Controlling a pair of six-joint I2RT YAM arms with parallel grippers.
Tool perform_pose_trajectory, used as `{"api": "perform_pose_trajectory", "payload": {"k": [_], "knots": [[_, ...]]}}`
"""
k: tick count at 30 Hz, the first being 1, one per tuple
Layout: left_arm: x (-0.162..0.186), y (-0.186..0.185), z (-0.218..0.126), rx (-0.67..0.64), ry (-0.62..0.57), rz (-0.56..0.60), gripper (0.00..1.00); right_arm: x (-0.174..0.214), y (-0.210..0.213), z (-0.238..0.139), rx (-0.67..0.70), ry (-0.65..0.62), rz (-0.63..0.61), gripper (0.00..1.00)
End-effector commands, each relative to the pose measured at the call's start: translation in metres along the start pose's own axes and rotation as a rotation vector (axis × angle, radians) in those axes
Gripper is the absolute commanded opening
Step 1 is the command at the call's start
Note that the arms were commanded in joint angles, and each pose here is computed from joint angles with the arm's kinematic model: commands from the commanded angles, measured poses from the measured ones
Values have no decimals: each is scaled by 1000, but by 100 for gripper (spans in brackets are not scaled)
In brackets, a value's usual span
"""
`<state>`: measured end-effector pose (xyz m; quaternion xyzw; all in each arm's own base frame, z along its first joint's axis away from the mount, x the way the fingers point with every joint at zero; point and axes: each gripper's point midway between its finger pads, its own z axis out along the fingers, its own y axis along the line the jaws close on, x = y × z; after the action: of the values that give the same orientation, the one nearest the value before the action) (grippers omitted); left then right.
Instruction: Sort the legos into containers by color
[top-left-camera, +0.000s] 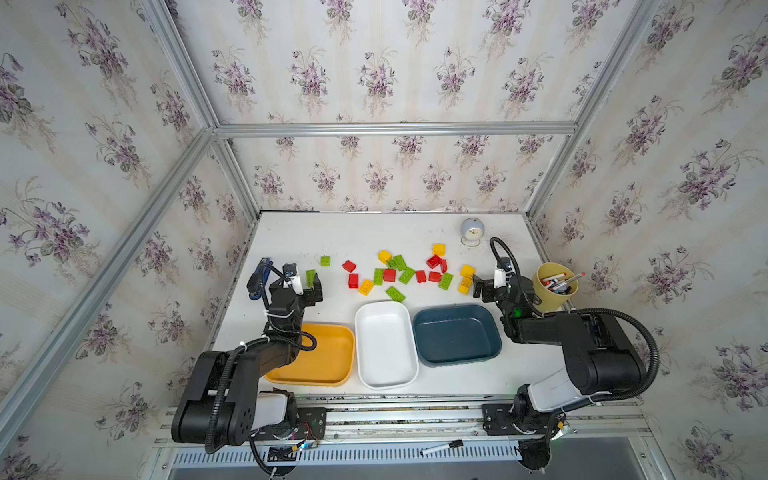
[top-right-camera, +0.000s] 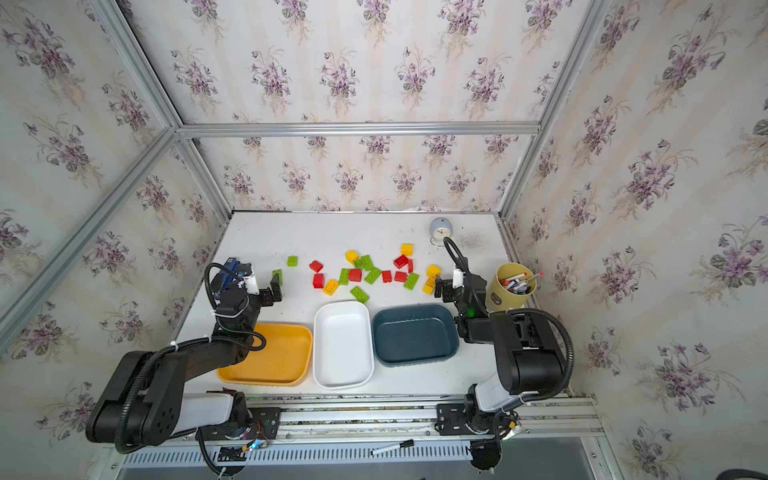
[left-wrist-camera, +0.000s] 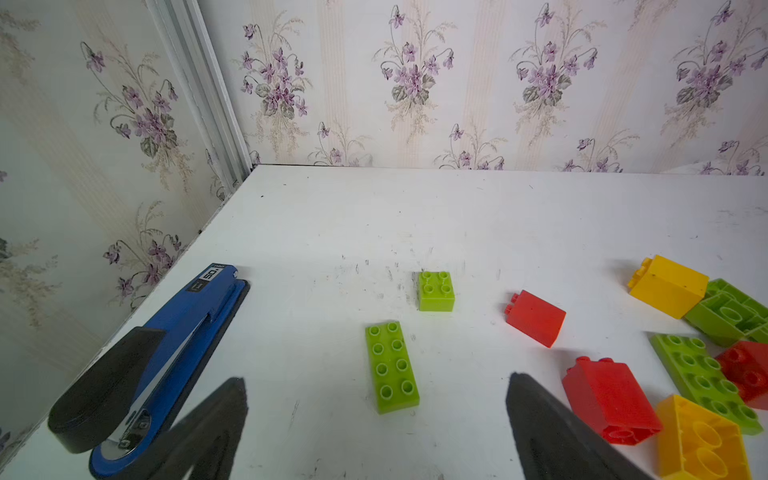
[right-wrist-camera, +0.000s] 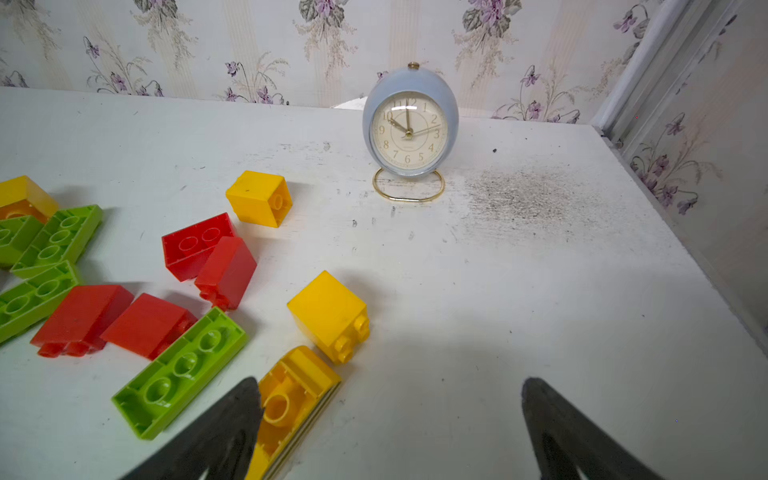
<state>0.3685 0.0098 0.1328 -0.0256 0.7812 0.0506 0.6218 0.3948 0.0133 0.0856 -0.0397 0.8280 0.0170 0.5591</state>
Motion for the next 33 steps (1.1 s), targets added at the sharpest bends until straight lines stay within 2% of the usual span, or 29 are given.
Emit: {"api": "perform_pose_trajectory", "payload": {"k": [1, 33], "knots": [[-10, 0, 1, 3, -34, -5, 100, -7, -1, 0, 4, -26, -9, 100], [-12, -2, 0, 19, -42, -2, 100, -11, -4, -3, 22, -41, 2, 100]]}}
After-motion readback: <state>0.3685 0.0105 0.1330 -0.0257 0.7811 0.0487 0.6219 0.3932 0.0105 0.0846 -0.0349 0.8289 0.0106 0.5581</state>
